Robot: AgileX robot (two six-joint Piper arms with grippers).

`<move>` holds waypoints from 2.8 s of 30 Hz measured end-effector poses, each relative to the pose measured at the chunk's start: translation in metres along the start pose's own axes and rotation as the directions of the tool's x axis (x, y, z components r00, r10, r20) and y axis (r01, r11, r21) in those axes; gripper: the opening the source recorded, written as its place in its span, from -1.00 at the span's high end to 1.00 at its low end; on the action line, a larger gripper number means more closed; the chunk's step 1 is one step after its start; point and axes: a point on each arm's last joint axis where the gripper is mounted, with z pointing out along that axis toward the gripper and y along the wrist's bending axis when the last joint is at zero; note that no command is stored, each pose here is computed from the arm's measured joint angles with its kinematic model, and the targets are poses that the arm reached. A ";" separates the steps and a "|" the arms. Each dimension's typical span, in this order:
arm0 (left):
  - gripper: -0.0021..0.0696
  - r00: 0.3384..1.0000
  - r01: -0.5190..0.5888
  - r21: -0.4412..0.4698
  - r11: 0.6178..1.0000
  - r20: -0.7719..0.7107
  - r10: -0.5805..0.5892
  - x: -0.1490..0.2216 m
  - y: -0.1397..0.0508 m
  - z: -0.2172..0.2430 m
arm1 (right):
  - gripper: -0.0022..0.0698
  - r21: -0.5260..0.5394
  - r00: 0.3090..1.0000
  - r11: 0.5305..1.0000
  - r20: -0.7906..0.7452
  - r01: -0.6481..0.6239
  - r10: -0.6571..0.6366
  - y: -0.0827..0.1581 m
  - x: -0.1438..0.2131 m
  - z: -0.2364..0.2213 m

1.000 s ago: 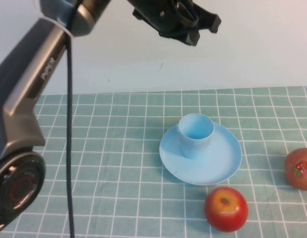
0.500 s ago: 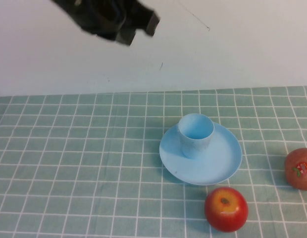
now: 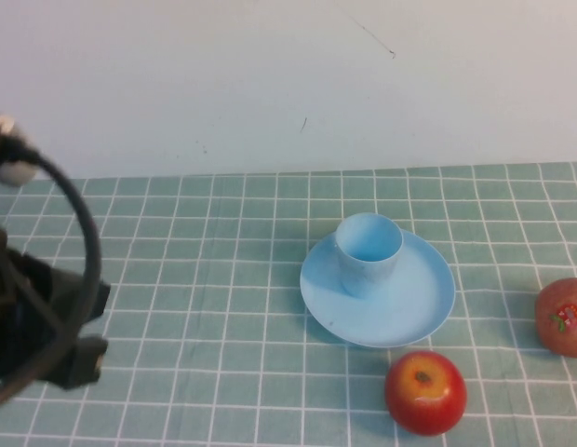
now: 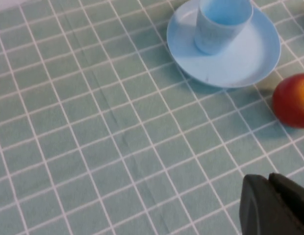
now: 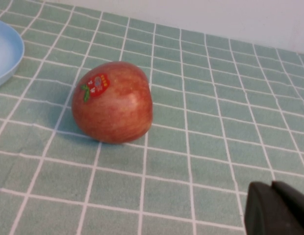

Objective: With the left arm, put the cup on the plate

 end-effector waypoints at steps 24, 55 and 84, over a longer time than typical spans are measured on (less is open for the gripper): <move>0.94 0.971 0.077 -0.028 0.997 -0.226 -0.081 0.048 0.005 0.013 | 0.95 0.000 1.000 1.000 0.000 0.000 0.000 0.000 0.000 0.000; 0.94 0.688 0.417 -0.276 0.866 0.719 -0.102 0.137 0.033 -0.056 | 0.95 0.000 1.000 1.000 0.000 0.000 0.000 0.000 0.000 0.000; 0.94 0.805 0.418 -0.295 0.859 0.559 -0.200 0.230 0.063 0.067 | 0.95 0.000 1.000 1.000 0.000 0.000 0.000 0.000 0.000 0.000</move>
